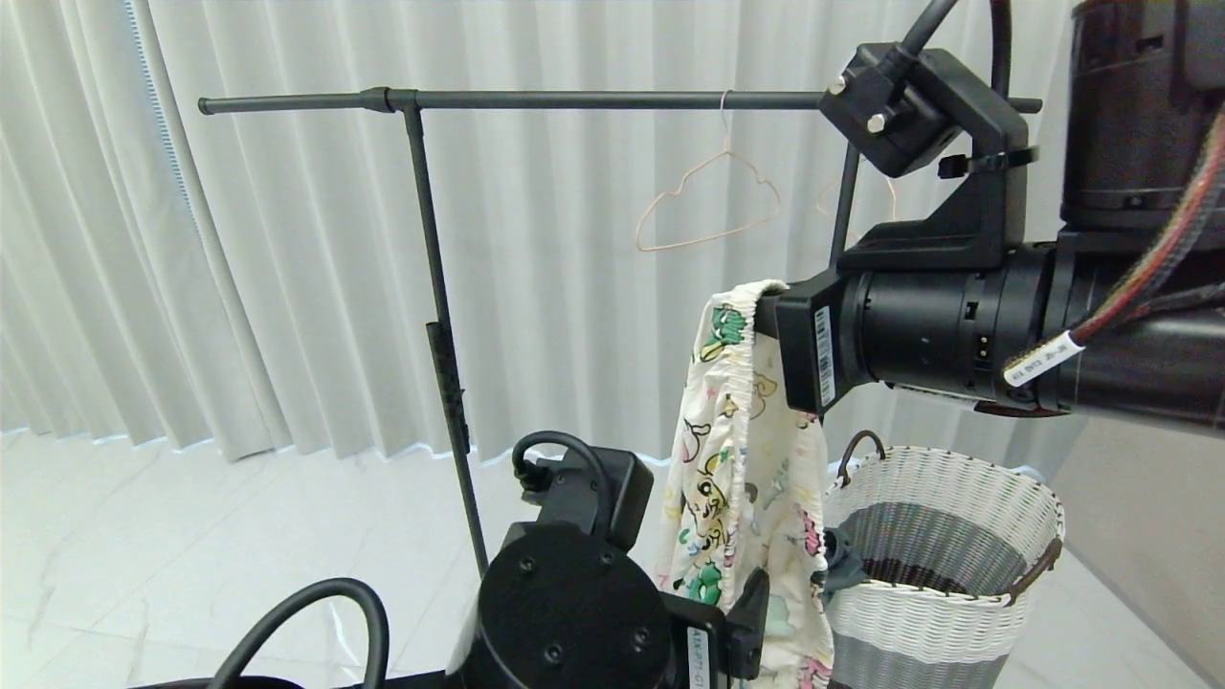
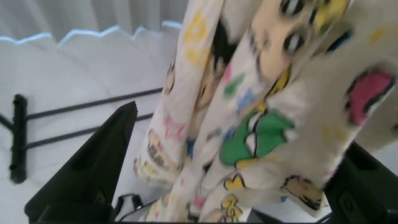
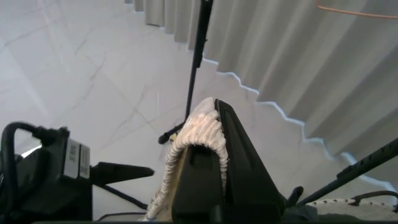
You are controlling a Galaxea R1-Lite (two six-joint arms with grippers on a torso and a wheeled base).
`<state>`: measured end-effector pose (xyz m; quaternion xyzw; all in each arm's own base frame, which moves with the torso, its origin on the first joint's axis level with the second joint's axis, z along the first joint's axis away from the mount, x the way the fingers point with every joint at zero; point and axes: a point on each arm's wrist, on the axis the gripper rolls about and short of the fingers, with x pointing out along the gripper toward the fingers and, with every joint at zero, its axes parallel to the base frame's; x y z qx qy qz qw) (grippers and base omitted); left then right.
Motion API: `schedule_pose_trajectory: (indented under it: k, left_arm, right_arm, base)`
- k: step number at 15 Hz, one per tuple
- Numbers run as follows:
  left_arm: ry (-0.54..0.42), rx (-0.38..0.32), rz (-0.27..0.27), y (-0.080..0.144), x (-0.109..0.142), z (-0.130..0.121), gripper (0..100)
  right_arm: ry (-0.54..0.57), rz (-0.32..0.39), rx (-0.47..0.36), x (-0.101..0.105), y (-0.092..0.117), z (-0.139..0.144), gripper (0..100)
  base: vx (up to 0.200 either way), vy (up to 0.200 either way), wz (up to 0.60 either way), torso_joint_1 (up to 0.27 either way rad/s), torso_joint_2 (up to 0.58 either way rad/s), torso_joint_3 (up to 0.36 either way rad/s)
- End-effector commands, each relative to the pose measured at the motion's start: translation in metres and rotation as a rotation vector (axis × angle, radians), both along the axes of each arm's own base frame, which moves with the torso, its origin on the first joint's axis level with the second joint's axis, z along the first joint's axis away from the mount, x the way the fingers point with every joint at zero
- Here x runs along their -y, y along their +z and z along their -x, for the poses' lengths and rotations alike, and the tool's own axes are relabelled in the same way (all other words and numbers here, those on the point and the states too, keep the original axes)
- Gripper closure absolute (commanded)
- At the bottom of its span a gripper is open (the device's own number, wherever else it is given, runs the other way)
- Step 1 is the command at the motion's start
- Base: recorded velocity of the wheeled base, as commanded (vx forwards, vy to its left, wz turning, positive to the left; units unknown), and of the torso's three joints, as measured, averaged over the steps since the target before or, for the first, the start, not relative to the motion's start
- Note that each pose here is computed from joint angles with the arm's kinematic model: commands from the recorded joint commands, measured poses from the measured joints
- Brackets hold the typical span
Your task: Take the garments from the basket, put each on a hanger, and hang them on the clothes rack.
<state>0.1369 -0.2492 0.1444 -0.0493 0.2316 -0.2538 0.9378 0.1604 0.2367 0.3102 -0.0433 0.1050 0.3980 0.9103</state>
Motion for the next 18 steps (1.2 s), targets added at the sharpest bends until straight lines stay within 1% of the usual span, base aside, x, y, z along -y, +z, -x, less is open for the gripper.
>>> schedule_pose_trajectory:
  k: [1, 2, 3, 7, 9, 10, 11, 12, 13, 14, 15, 16, 17, 18]
  left_arm:
    - [-0.007, -0.016, -0.052, -0.013, -0.009, 0.012, 0]
    - [-0.012, -0.027, -0.079, -0.019, -0.014, 0.017, 0]
    - [-0.012, -0.031, -0.089, -0.022, -0.019, 0.018, 0]
    - [-0.01, -0.048, -0.123, -0.03, -0.03, 0.024, 0]
    - [-0.009, -0.048, -0.125, -0.03, -0.033, 0.025, 0]
    - [-0.001, -0.042, -0.124, -0.029, -0.034, 0.025, 100]
    - [0.015, -0.026, -0.127, -0.027, -0.034, 0.025, 100]
    - [0.062, 0.015, -0.151, -0.025, -0.036, 0.024, 100]
    - [0.112, 0.073, -0.171, -0.018, -0.039, 0.024, 100]
    - [0.117, 0.118, -0.152, -0.004, -0.047, 0.027, 100]
    - [0.104, 0.159, -0.118, 0.013, -0.058, 0.03, 100]
    - [0.084, 0.193, -0.113, 0.028, -0.072, 0.03, 100]
    - [0.068, 0.205, -0.127, 0.035, -0.082, 0.03, 100]
    - [0.043, 0.191, -0.133, 0.056, -0.102, 0.027, 100]
  right_arm:
    - [-0.037, 0.001, 0.01, 0.003, 0.001, 0.0, 100]
    - [-0.052, 0.003, 0.011, 0.003, 0.001, 0.0, 100]
    - [-0.055, 0.002, 0.012, 0.004, 0.001, -0.001, 100]
    - [-0.065, -0.007, 0.02, 0.009, 0.005, 0.0, 100]
    - [-0.087, -0.003, 0.017, 0.016, 0.005, -0.003, 100]
    - [-0.105, 0.003, 0.015, 0.02, 0.003, -0.005, 100]
    - [-0.129, 0.005, 0.015, 0.026, 0.003, -0.007, 100]
    - [-0.173, 0.016, 0.014, 0.036, 0.001, -0.01, 100]
    - [-0.22, 0.031, 0.007, 0.048, 0.0, -0.011, 100]
    - [-0.261, 0.052, -0.006, 0.064, -0.002, -0.009, 100]
    - [-0.287, 0.077, -0.023, 0.078, -0.006, -0.004, 100]
    - [-0.301, 0.096, -0.039, 0.092, -0.009, 0.005, 100]
    - [-0.303, 0.109, -0.05, 0.098, -0.013, 0.011, 100]
    - [-0.295, 0.136, -0.07, 0.111, -0.023, 0.025, 100]
  base:
    - [0.0, 0.0, 0.0, 0.0, 0.0, 0.0]
    - [0.0, 0.0, 0.0, 0.0, 0.0, 0.0]
    - [0.0, 0.0, 0.0, 0.0, 0.0, 0.0]
    - [0.0, 0.0, 0.0, 0.0, 0.0, 0.0]
    - [0.0, 0.0, 0.0, 0.0, 0.0, 0.0]
    - [0.0, 0.0, 0.0, 0.0, 0.0, 0.0]
    - [0.0, 0.0, 0.0, 0.0, 0.0, 0.0]
    - [0.0, 0.0, 0.0, 0.0, 0.0, 0.0]
    - [0.0, 0.0, 0.0, 0.0, 0.0, 0.0]
    - [0.0, 0.0, 0.0, 0.0, 0.0, 0.0]
    - [0.0, 0.0, 0.0, 0.0, 0.0, 0.0]
    - [0.0, 0.0, 0.0, 0.0, 0.0, 0.0]
    - [0.0, 0.0, 0.0, 0.0, 0.0, 0.0]
    - [0.0, 0.0, 0.0, 0.0, 0.0, 0.0]
